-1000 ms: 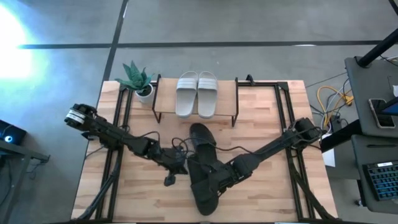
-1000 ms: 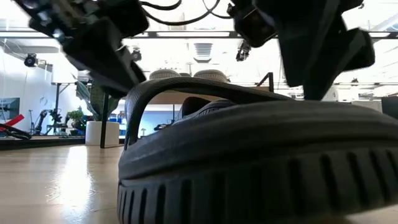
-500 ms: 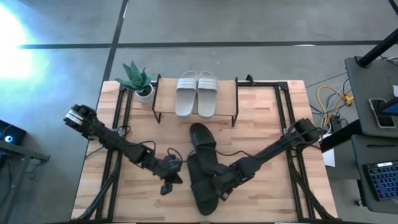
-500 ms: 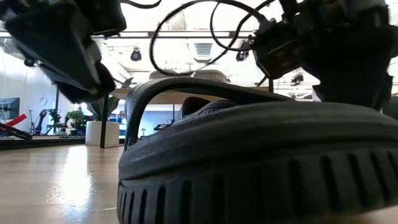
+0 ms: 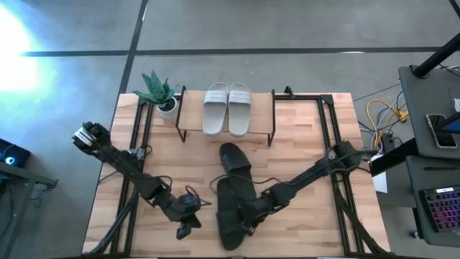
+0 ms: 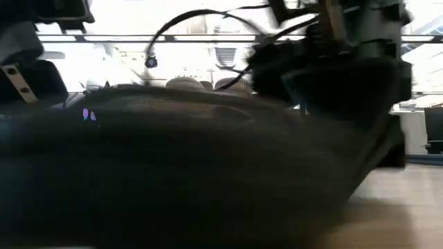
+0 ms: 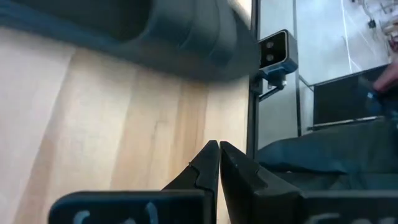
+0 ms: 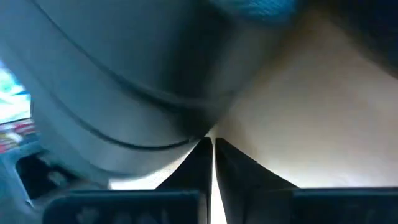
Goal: Pick and place slides into the shelf
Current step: Put the left black slide under the shelf
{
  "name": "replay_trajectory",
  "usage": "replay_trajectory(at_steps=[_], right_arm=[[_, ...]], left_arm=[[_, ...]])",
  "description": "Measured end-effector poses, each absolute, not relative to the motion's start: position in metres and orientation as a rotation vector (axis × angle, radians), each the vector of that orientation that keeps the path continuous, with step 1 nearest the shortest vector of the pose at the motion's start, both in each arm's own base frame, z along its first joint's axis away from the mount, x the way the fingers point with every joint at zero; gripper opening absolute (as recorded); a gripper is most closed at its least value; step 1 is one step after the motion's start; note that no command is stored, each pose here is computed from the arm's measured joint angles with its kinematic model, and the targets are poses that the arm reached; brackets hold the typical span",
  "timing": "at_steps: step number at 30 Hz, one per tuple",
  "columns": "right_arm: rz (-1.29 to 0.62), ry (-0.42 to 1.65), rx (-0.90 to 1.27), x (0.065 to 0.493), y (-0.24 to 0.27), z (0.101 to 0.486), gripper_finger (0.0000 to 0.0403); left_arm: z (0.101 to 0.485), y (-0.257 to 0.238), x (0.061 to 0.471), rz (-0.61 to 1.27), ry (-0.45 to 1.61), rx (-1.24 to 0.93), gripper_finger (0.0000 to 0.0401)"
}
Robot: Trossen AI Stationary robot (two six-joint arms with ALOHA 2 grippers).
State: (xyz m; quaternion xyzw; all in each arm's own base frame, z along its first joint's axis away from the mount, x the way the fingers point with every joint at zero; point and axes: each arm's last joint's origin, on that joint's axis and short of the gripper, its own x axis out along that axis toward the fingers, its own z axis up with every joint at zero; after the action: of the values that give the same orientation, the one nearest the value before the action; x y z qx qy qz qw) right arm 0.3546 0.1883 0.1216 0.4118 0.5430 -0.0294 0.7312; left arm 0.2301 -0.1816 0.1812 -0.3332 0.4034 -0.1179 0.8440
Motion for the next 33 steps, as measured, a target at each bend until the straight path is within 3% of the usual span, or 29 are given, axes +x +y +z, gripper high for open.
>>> replay_trajectory(at_steps=[6, 13, 24, 33], right_arm=[[-0.035, 1.057, 0.854, 0.396, 0.194, 0.126, 0.0013], [-0.038, 0.783, 0.773, 0.445, 0.181, 0.181, 0.0013], [-0.132, 1.028, 0.596, 0.433, 0.175, 0.195, 0.0013], [-0.199, 0.723, 0.505, 0.443, 0.165, 0.252, 0.0013]], left_arm=[[0.184, -0.193, 0.223, -0.218, 0.823, -0.723, 0.0], [0.184, -0.198, 0.218, -0.201, 0.806, -0.724, 0.0], [0.187, -0.197, 0.22, -0.129, 0.731, -0.767, 0.0], [0.185, -0.197, 0.22, -0.116, 0.726, -0.762, 0.0]])
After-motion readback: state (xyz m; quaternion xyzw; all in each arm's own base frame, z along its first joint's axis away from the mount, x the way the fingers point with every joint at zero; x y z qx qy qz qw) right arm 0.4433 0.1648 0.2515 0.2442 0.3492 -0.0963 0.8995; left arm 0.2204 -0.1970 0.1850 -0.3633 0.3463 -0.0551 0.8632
